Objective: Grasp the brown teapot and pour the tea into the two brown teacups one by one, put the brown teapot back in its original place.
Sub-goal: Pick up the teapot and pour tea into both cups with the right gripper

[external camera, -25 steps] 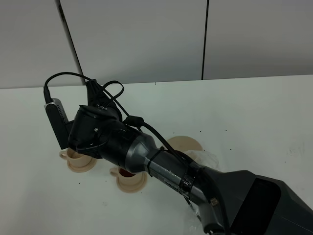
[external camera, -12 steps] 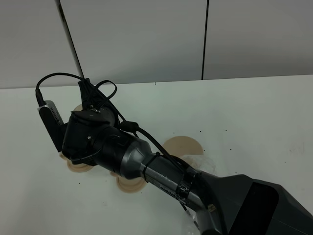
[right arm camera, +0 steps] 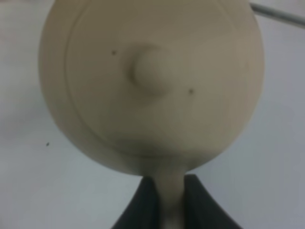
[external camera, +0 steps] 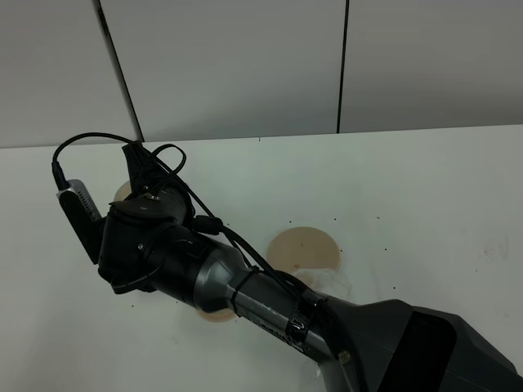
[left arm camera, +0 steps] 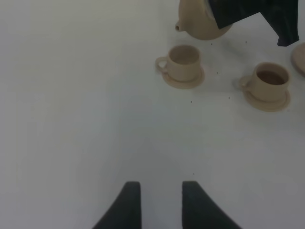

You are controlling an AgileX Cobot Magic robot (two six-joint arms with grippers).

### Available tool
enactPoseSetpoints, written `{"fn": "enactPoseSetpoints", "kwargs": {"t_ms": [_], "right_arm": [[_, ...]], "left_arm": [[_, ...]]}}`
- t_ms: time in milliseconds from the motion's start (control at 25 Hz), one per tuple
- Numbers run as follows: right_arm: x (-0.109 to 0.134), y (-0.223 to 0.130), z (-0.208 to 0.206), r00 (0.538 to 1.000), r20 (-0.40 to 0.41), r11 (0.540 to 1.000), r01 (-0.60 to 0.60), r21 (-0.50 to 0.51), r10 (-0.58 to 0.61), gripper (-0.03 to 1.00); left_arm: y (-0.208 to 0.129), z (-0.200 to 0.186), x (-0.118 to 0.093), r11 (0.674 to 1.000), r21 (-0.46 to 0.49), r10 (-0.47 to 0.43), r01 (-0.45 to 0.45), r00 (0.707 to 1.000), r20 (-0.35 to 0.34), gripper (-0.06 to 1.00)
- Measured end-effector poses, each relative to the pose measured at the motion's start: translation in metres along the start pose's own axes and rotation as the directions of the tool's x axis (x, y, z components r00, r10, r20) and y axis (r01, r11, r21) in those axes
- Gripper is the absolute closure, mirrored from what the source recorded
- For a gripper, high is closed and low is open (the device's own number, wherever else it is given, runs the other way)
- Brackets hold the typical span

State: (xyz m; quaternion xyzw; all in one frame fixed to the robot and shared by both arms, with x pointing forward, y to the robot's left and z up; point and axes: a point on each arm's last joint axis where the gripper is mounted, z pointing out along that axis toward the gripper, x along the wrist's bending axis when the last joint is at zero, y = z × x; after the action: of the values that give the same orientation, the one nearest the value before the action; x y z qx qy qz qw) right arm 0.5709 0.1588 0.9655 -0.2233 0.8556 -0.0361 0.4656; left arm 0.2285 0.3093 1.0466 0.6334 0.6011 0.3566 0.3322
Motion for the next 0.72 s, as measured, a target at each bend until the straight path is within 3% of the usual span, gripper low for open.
{"fn": "enactPoseSetpoints", "kwargs": {"t_ms": [720], "right_arm": [[0.015, 0.016, 0.005, 0.997, 0.008, 0.997, 0.074, 0.031, -0.075, 0.88]], "left_arm": [[0.0, 0.0, 0.0, 1.0, 0.0, 0.001, -0.001, 1.0, 0.0, 0.66]]}}
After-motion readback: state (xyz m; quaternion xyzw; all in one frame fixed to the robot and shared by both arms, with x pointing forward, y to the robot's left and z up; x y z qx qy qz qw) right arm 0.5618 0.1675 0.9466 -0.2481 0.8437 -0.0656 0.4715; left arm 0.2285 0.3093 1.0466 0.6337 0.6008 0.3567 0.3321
